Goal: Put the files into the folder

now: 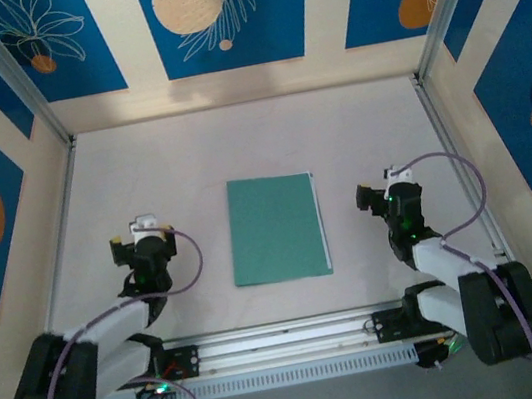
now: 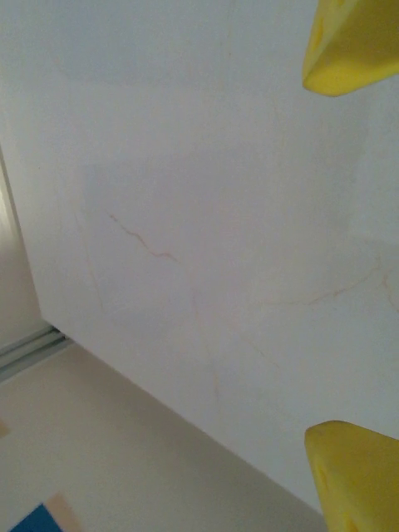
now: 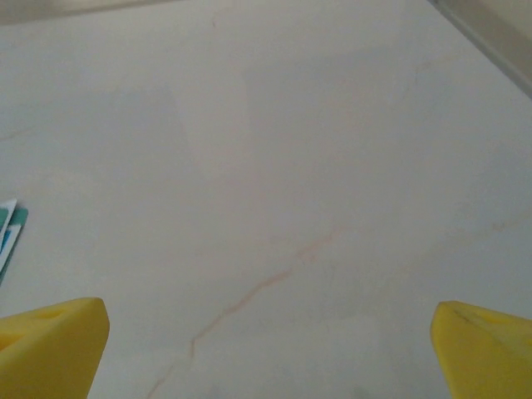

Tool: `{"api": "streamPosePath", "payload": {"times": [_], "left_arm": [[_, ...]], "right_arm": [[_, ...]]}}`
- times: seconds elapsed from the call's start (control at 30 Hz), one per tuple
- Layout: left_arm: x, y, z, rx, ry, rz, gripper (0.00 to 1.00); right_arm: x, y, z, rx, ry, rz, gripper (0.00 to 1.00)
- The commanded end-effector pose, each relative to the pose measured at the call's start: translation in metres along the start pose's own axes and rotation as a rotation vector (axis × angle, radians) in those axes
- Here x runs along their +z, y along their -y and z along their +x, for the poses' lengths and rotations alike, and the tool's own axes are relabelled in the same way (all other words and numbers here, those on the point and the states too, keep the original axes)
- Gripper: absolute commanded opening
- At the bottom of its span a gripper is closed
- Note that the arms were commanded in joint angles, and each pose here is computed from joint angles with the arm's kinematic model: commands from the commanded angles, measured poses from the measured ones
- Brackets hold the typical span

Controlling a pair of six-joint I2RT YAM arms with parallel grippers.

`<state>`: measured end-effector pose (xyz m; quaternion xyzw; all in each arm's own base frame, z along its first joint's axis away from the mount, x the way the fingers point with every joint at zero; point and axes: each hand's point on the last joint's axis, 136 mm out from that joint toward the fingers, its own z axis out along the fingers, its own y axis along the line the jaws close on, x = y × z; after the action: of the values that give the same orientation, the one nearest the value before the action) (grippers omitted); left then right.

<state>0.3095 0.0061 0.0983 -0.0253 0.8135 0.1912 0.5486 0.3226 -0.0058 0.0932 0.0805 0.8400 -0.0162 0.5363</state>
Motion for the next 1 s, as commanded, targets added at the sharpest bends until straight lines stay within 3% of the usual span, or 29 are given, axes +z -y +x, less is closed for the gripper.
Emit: {"api": "streamPosePath", "payload": {"times": [0.0, 0.2, 0.27, 0.43, 0.47, 0.77, 0.97], "left_arm": [[0.007, 0.011, -0.05, -0.101, 0.209, 0.074, 1.0], [0.031, 0.012, -0.044, -0.1, 0.222, 0.067, 1.0], [0.03, 0.01, -0.047, -0.119, 0.279, 0.075, 1.0], [0.038, 0.04, -0.034, -0.057, 0.225, 0.228, 1.0], [0.041, 0.04, -0.039, -0.048, 0.259, 0.217, 1.0], [0.064, 0.028, -0.032, -0.123, 0.109, 0.209, 1.0], [0.066, 0.032, -0.032, -0.108, 0.098, 0.228, 1.0]], "right_arm": [[0.004, -0.012, -0.04, -0.046, 0.153, -0.062, 0.99], [0.007, -0.01, -0.042, -0.034, 0.159, -0.067, 0.99], [0.007, -0.014, -0.042, -0.041, 0.157, -0.098, 0.99], [0.009, -0.022, -0.043, -0.017, 0.166, -0.164, 0.99], [0.009, -0.024, -0.044, -0.018, 0.169, -0.173, 0.99], [0.032, -0.035, -0.039, -0.052, 0.181, -0.196, 0.99], [0.044, -0.048, -0.028, -0.116, 0.165, -0.201, 0.99]]}}
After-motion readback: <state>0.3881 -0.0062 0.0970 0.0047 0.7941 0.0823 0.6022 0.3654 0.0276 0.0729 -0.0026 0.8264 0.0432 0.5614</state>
